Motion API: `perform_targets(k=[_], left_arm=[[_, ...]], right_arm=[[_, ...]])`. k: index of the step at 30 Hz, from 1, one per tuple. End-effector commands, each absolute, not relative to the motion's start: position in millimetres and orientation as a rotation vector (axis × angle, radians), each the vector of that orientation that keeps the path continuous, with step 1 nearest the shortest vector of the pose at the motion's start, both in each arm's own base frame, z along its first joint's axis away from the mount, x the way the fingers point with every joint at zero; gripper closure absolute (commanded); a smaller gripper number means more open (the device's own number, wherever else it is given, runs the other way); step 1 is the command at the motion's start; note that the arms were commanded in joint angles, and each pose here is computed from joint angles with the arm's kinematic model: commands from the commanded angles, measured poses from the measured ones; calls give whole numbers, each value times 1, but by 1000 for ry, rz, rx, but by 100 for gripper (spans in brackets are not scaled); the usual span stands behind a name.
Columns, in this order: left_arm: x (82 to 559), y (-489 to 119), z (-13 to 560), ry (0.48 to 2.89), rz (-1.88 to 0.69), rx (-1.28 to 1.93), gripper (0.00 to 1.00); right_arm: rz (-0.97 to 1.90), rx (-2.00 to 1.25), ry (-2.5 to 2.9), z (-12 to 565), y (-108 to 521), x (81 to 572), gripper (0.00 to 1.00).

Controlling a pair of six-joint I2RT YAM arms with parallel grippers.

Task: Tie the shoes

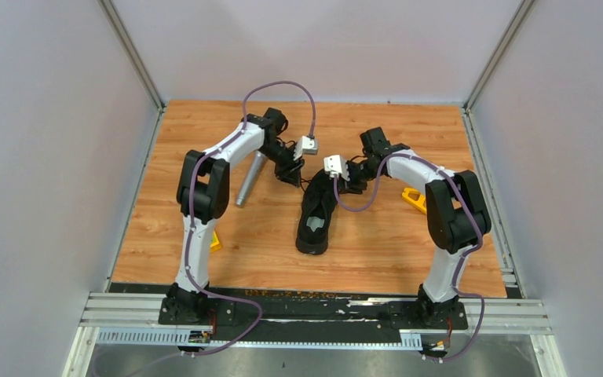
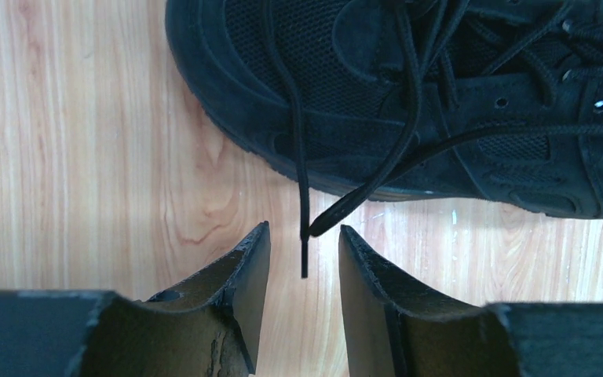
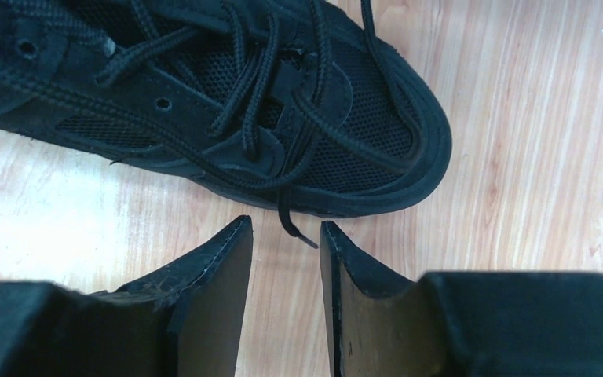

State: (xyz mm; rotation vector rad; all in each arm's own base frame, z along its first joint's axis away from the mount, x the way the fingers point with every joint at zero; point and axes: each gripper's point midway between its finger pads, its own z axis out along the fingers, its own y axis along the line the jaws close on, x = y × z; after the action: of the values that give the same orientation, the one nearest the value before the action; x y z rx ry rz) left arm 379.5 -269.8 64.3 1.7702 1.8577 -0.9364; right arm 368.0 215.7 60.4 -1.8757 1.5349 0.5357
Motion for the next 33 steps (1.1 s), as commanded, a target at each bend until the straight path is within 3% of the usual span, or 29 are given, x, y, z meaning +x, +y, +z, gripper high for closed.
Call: perform_targets(k=[1,7,12,19,33], left_arm=[[373,-286,72,1822,-1006,1766,55],[368,-284,68,1836,-990,1796,53],[367,-284,65,1847,-987,1834,54],[365,-267,80,1826,-942,1865,47],[380,-279,68,1879,-966,1763,57]], right_arm=[[485,-1850,1481,63,228,383,63],[472,-1822,1493,63,230,387,68],[479,-1827,1497,60,230,383,83],[483,-1825,1495,62,231,381,98],[475,-1821,1503,63,231,382,100]])
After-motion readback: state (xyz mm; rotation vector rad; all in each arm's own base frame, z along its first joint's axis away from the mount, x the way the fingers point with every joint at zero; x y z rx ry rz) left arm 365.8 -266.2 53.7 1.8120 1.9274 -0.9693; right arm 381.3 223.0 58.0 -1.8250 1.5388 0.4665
